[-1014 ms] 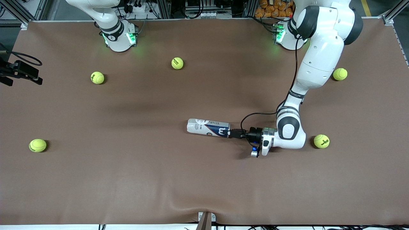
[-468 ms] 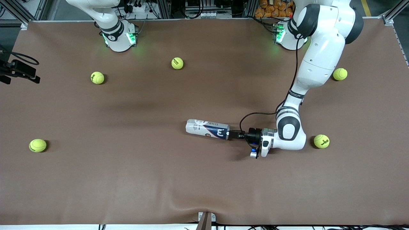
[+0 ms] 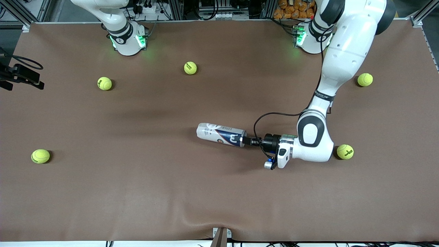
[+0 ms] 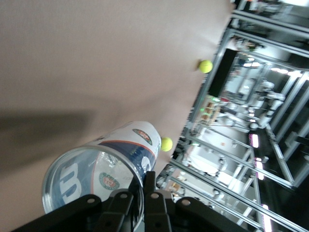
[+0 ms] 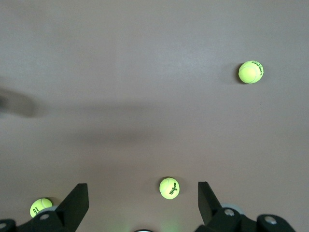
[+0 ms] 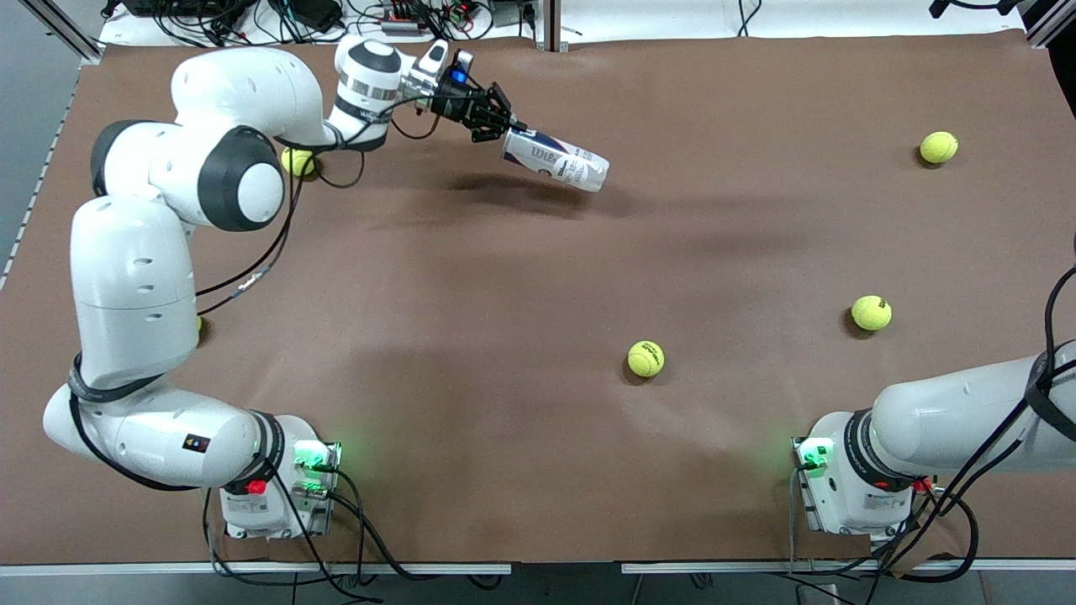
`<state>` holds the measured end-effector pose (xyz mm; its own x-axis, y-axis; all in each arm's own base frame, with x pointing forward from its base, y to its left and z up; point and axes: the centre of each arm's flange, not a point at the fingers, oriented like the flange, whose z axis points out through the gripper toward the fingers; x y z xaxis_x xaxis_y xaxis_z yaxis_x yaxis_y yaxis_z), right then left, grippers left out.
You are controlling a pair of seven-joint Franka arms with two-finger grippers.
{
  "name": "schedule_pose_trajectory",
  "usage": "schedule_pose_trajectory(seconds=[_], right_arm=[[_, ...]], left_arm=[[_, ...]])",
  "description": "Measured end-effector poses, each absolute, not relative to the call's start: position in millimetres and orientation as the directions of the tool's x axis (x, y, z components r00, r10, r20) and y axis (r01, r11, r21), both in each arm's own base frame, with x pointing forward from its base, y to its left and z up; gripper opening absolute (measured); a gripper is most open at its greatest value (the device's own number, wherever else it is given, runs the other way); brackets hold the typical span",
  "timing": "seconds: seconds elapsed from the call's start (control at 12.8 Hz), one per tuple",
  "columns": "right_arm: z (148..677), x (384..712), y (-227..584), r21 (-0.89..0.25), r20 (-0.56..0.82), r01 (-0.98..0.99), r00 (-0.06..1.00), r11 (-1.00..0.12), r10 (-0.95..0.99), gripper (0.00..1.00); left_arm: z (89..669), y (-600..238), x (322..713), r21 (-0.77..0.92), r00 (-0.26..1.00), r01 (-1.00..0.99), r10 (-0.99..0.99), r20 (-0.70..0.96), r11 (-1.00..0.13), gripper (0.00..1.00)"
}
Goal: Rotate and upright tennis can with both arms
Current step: 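Lift and rotate the can upright with the left gripper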
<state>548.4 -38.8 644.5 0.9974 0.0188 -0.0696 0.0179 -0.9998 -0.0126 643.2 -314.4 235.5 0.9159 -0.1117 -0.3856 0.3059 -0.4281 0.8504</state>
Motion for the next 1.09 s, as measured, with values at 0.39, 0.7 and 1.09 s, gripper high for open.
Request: schedule_pose_trajectory(seconds=[0.39,0.7,1.09], right_arm=[[644,548,-38,-0.013,-0.071,0.02,0.997,-1.0,0.021,1.0],[645,548,-34,-0.013,-0.071,0.027,0.997,-1.0,0.028,1.0],[645,548,-44,-0.011,-0.07,0.007,0.997,-1.0,0.007,1.0]], left_arm=[[334,-389,612,0.677,0.915,0.304,0.009,-0.403,-0.67,0.05],[392,-436,590,0.473,0.947,0.257,0.124,-0.295,-0.843,0.05],[394,-509,534,0.242,0.993,0.101,0.084,-0.082,-0.965,0.05]])
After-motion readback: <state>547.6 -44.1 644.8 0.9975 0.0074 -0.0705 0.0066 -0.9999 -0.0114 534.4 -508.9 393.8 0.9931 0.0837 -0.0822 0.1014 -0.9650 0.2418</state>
